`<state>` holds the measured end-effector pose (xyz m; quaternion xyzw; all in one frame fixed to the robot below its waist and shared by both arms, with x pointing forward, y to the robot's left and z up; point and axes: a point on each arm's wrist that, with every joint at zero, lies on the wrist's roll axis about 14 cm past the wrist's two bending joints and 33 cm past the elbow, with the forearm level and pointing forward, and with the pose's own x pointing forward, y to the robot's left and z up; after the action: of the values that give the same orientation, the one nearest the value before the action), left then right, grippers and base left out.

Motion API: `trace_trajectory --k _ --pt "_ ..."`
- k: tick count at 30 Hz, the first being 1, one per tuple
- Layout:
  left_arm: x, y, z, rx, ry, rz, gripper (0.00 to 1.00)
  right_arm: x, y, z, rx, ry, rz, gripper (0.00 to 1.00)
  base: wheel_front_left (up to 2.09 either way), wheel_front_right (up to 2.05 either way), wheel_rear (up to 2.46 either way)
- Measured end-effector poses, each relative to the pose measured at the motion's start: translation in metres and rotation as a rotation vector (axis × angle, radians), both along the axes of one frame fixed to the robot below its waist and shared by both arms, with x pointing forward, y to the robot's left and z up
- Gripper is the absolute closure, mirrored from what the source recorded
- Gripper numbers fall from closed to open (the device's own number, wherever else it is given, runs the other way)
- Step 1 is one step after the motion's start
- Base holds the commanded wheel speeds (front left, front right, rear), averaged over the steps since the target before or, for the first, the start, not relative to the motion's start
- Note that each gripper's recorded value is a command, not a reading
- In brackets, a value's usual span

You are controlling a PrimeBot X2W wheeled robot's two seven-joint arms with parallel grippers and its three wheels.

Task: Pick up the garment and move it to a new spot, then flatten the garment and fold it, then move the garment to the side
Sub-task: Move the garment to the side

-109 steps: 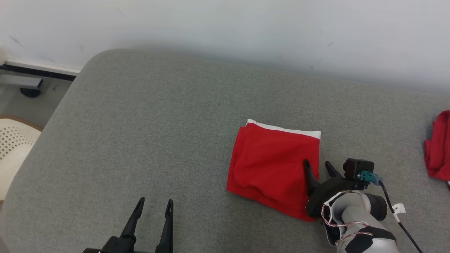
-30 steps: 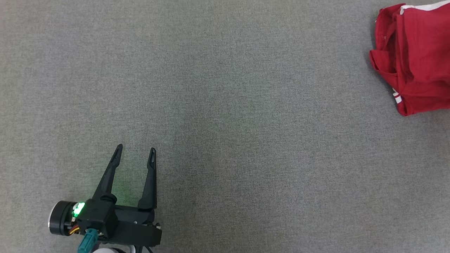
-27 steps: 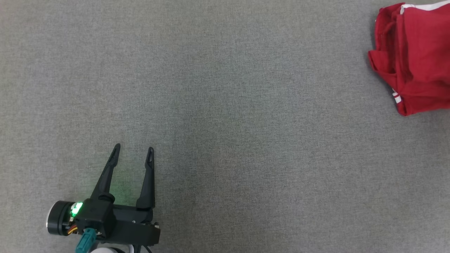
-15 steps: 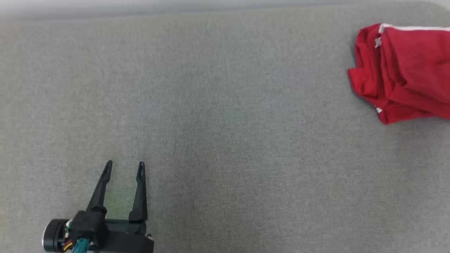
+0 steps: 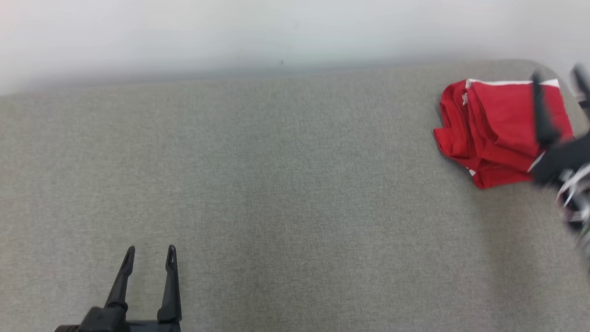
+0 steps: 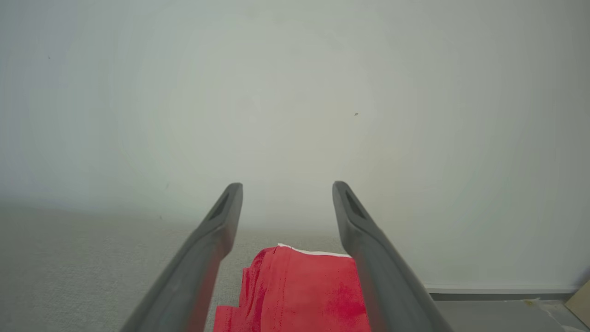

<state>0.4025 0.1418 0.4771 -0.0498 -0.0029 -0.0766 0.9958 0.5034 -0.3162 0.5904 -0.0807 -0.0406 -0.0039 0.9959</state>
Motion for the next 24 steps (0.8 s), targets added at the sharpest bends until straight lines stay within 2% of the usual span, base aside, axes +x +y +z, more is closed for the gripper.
trace_trajectory --k 5,10,20,24 --pt "-0.012 0.008 0.007 0.005 -0.013 0.02 0.0 -0.04 0.029 -0.034 0.085 -0.02 0.005 0.0 0.0 0.0 0.0" --pt "-0.021 0.019 0.014 0.012 -0.033 0.056 0.0 -0.068 0.061 -0.048 0.152 -0.05 0.016 0.0 0.0 0.0 0.0" --pt "-0.041 0.034 0.016 0.047 -0.036 0.119 0.0 -0.12 0.099 -0.071 0.215 -0.036 0.019 0.0 0.0 0.0 0.0" --pt "-0.049 0.038 0.015 0.051 -0.03 0.136 0.0 -0.137 0.113 -0.084 0.208 0.002 0.043 0.0 0.0 0.0 0.0"
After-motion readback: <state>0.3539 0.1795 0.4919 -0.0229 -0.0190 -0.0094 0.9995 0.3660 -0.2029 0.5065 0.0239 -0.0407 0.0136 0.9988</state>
